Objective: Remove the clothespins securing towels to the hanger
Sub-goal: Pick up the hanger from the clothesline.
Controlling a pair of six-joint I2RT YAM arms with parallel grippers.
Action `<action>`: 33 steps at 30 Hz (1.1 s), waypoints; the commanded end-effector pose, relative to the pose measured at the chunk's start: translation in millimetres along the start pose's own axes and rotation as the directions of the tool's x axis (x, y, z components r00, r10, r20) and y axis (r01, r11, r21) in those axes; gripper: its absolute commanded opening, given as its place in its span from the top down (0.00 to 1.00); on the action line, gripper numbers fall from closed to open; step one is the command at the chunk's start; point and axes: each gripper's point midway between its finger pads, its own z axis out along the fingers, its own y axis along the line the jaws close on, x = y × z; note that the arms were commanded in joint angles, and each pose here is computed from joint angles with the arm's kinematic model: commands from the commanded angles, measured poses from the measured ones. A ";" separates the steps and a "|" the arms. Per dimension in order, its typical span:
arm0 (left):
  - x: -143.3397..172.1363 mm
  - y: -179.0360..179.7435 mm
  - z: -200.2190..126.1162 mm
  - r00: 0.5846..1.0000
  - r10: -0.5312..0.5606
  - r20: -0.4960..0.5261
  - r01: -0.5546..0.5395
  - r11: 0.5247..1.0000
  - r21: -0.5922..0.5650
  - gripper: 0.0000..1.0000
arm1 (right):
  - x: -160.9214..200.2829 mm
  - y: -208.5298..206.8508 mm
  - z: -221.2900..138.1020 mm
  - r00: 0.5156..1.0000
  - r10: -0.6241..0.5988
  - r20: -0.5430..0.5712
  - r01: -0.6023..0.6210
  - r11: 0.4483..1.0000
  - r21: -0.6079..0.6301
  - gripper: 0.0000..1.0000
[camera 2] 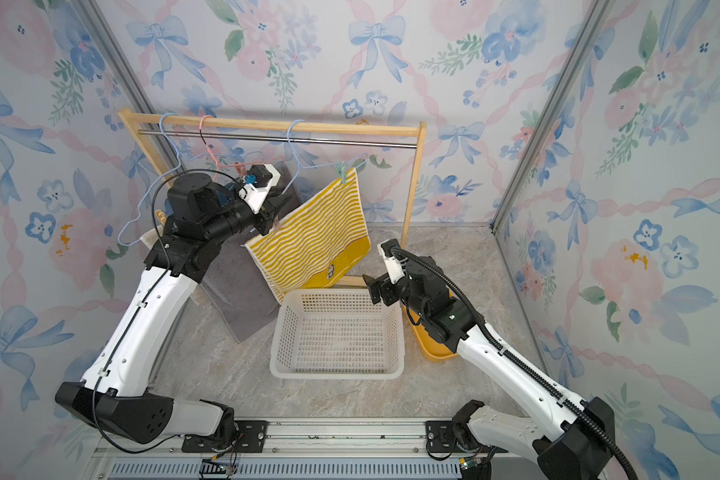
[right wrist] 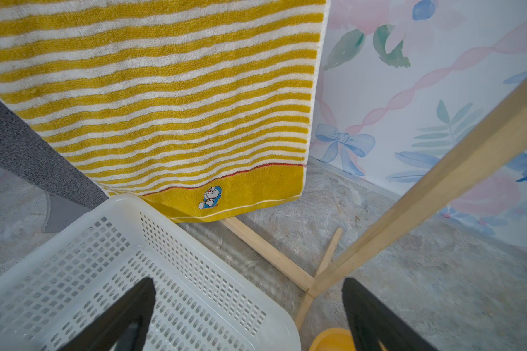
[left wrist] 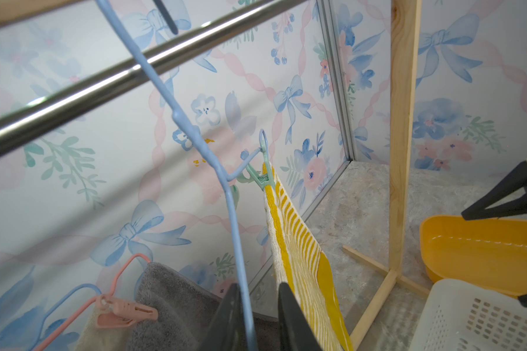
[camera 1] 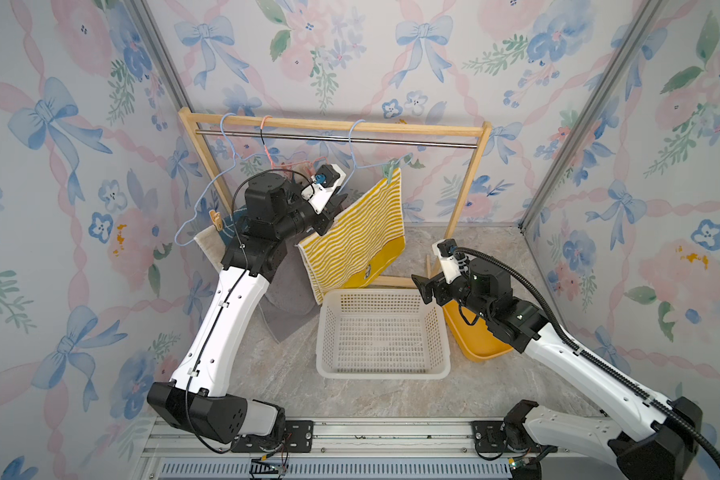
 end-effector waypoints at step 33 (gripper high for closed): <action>-135.7 26.0 -105.1 0.961 0.149 0.233 -0.085 0.961 -0.263 1.00 | 4.6 -1.0 -1.8 1.000 0.008 0.027 -0.009 0.999 0.031 0.02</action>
